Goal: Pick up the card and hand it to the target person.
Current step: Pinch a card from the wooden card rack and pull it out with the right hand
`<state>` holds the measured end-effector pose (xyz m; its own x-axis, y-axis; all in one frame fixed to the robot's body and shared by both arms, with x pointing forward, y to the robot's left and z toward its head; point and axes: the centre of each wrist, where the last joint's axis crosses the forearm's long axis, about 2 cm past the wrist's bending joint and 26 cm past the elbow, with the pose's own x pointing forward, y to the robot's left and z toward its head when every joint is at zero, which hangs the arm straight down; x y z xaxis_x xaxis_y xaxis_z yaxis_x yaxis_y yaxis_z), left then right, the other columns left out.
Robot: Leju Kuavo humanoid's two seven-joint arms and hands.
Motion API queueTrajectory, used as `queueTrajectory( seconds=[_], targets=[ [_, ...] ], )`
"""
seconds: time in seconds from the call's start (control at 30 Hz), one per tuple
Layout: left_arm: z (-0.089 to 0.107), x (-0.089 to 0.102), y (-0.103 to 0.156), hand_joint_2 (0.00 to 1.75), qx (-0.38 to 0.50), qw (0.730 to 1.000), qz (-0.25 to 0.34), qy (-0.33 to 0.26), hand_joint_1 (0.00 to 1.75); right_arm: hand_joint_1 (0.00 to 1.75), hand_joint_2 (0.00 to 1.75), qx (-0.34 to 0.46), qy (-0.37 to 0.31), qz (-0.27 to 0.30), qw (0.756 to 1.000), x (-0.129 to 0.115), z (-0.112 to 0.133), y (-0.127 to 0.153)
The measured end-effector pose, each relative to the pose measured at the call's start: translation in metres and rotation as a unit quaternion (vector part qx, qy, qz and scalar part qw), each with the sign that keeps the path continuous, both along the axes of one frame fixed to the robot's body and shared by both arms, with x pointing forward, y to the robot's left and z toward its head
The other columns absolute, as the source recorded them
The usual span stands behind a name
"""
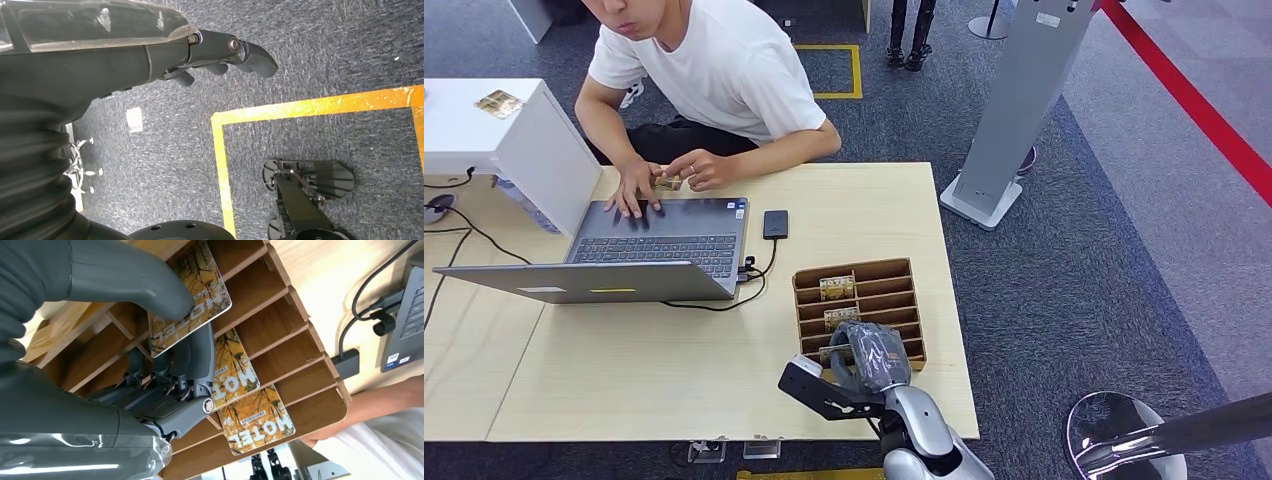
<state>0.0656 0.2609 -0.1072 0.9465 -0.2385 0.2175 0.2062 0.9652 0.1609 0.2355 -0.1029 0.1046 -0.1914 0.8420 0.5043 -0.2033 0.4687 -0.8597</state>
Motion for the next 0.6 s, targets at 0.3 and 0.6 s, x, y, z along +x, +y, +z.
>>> queueTrajectory(
  seconds=[0.3,0.6],
  targets=[
    [0.0,0.0,-0.0001,1.75,-0.002,1.0,-0.004,0.002,0.0,1.75,1.75,0.002,-0.001,0.0,1.0,0.0015,0.001,0.0],
    [0.0,0.0001,-0.0003,1.75,-0.004,1.0,-0.008,0.002,0.0,1.75,1.75,0.006,-0.005,-0.002,1.0,0.0013,0.0011,-0.0002]
  ],
)
